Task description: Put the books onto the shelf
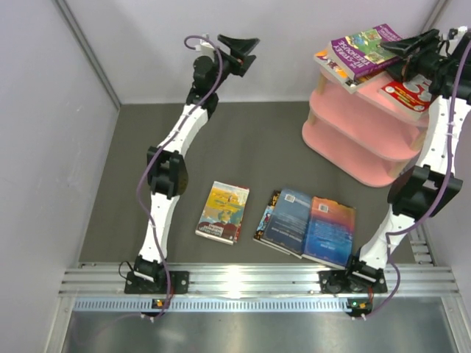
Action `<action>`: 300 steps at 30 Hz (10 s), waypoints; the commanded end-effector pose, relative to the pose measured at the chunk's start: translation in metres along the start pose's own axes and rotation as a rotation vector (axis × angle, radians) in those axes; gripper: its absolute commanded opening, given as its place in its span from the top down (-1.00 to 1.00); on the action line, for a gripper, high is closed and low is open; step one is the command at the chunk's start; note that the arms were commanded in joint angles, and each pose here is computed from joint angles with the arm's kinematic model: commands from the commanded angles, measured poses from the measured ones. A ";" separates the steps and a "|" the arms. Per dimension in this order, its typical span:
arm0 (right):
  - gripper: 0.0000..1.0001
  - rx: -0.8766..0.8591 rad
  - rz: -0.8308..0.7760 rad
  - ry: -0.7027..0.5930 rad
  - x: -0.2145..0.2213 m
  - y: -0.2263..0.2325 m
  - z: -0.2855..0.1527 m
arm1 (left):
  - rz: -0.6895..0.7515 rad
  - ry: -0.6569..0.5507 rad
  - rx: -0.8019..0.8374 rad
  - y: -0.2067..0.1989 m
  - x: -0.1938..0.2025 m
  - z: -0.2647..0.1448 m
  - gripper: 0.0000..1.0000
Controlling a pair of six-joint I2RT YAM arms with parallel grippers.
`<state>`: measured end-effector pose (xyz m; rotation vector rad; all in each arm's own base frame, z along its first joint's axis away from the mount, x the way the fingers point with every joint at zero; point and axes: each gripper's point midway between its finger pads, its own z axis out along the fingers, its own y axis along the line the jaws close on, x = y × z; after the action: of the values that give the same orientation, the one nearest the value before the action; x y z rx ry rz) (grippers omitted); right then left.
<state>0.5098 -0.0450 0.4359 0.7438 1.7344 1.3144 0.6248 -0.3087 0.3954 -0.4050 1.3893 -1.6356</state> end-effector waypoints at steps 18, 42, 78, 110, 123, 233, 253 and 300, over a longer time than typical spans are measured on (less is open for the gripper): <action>-1.00 0.042 -0.127 0.044 0.046 0.023 -0.041 | 0.165 0.097 0.046 -0.064 0.047 -0.015 -0.95; -1.00 0.157 -0.176 -0.119 0.027 0.010 -0.069 | 0.213 0.208 -0.067 -0.053 0.064 -0.040 -0.86; -1.00 0.221 -0.346 -0.292 -0.012 0.015 -0.061 | 0.362 0.267 -0.293 -0.016 0.071 -0.088 -0.85; -1.00 1.081 -0.373 0.563 0.350 -0.275 -0.179 | 0.262 1.064 -0.618 0.092 0.315 -0.303 -0.87; -1.00 1.339 -0.529 0.911 0.419 -0.342 -0.207 | 0.293 1.036 -0.662 0.089 0.304 -0.336 -0.86; 1.00 0.368 -0.618 0.679 0.447 -0.061 -0.001 | 0.197 0.767 -0.914 0.110 0.168 -0.408 -0.85; 1.00 -0.149 -0.682 -0.095 0.126 0.156 -0.127 | 0.187 0.780 -0.912 0.114 0.158 -0.397 -0.79; 1.00 0.512 -0.350 -0.473 -0.101 -0.066 -0.194 | 0.143 0.777 -0.877 0.137 0.158 -0.374 -0.75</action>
<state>0.4025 -0.1899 0.4685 0.6414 1.6441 0.7539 0.3152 -0.1972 0.1036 -0.1508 2.7026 -0.9554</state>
